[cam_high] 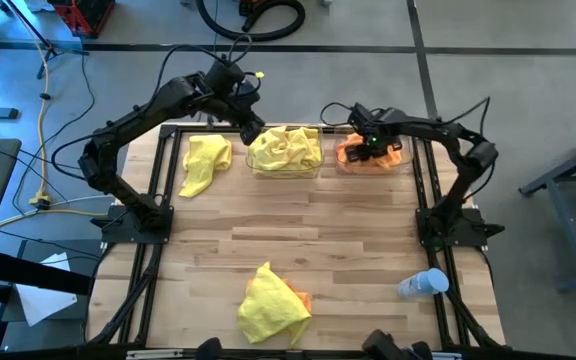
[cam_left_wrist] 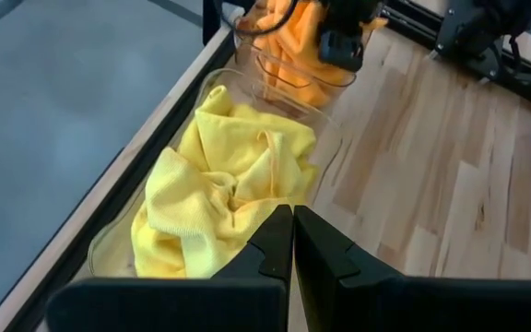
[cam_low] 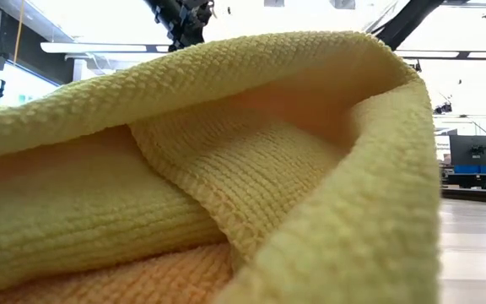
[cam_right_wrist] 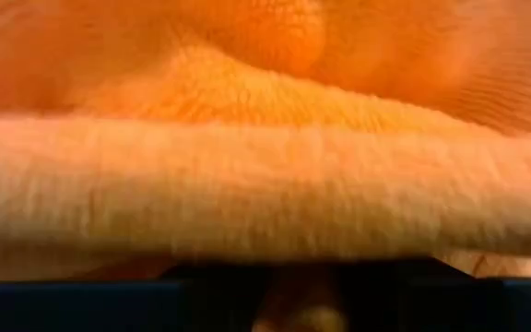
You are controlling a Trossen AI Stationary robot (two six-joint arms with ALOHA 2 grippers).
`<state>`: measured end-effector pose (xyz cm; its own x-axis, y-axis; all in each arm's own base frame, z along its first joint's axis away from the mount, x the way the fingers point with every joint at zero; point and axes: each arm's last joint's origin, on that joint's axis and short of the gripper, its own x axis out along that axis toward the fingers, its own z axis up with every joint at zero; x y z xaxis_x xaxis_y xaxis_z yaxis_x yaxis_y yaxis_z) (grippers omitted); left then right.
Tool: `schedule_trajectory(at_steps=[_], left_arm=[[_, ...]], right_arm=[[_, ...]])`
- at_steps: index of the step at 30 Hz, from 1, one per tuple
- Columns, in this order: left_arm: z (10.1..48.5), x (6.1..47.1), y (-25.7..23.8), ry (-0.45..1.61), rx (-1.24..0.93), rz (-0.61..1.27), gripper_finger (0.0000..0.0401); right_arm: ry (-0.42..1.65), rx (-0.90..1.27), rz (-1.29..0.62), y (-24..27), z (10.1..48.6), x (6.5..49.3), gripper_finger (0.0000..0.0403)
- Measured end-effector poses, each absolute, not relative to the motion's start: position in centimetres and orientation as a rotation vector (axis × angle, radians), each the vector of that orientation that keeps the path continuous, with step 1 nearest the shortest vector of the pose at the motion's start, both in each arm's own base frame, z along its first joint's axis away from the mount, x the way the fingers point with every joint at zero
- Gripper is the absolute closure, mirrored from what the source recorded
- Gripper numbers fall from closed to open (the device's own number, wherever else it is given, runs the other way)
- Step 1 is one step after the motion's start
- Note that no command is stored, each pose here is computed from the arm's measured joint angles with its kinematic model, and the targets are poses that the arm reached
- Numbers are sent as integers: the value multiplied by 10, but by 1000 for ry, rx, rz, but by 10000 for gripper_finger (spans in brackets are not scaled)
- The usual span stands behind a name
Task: Sort microfiber towel by color & place in baskets
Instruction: Put the orange microfiber cloth into the right transparent bin
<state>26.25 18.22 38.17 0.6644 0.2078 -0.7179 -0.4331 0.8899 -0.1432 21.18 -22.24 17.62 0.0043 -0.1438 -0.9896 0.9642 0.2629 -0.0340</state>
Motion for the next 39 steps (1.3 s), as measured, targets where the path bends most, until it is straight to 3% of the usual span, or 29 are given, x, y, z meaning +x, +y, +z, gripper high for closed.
schedule_trajectory(at_steps=[11, 17, 30, 39], left_arm=[[382, 268, 174, 769, -299, 338, 400], [382, 269, 173, 768, -295, 334, 400], [382, 269, 173, 763, -291, 336, 400], [382, 271, 170, 766, -287, 324, 400]], right_arm=[[995, 902, -1113, -199, 245, 189, 281], [963, 1050, -1019, -182, 261, 180, 281], [1204, 1095, -1083, -191, 215, 198, 281], [1257, 1033, -1154, -205, 186, 208, 281]])
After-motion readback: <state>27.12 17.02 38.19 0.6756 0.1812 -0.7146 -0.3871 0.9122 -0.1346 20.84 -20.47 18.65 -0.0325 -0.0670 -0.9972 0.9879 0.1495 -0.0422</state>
